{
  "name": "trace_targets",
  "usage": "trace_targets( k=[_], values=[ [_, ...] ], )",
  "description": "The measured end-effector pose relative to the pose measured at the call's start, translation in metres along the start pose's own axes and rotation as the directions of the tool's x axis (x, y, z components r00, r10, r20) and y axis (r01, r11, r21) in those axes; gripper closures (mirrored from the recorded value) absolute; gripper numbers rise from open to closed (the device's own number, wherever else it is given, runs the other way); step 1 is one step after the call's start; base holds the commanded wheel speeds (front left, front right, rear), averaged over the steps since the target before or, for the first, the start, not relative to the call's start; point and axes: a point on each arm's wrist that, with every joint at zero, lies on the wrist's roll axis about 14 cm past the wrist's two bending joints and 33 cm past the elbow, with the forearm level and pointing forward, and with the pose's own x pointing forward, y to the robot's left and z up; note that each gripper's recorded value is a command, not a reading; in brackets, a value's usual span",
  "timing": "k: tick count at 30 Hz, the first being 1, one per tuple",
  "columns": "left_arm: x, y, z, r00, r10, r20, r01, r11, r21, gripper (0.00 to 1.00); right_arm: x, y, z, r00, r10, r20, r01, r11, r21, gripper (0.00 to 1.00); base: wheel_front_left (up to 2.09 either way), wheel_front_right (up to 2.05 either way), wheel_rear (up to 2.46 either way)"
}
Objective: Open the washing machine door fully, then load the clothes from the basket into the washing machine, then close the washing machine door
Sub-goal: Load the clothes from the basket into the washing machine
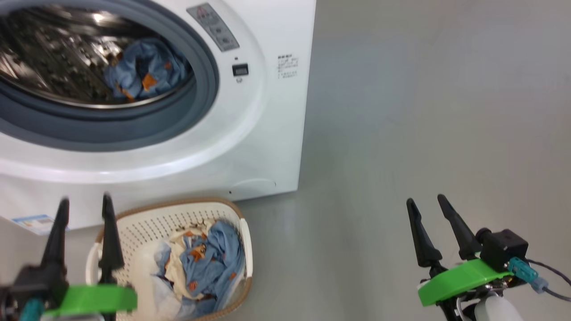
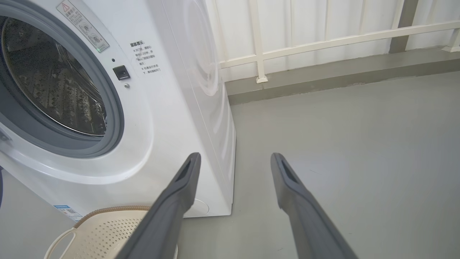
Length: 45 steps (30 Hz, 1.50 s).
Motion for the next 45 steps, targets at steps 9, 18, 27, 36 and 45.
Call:
trace_targets(
  k=[9,18,27,36,45],
  values=[
    [-0.053,0.019,0.001,0.997,0.078,-0.027,-0.078,0.997,0.026,0.00,-0.022,0.000,0.018,0.999,-0.003,0.047,0.003,1.000,-0.009,0.00,0.00,0.00,0.00],
    [-0.093,0.031,-0.004,0.988,0.141,-0.061,-0.139,0.990,0.036,0.00,-0.035,0.005,0.033,0.996,0.011,0.092,-0.009,1.000,-0.023,0.00,0.00,0.00,0.00],
    [-0.112,0.040,-0.007,0.980,0.182,-0.077,-0.179,0.983,0.051,0.00,-0.039,0.011,0.036,0.994,0.029,0.101,-0.026,0.999,-0.035,0.00,0.00,0.00,0.00],
    [-0.128,0.046,-0.011,0.973,0.211,-0.094,-0.207,0.977,0.048,0.00,-0.037,0.016,0.043,0.991,0.050,0.122,-0.042,0.997,-0.060,0.00,0.00,0.00,0.00],
    [-0.134,0.046,-0.015,0.969,0.220,-0.112,-0.216,0.975,0.051,0.00,-0.040,0.016,0.041,0.992,0.047,0.116,-0.040,0.997,-0.060,0.00,0.00,0.00,0.00]
  ],
)
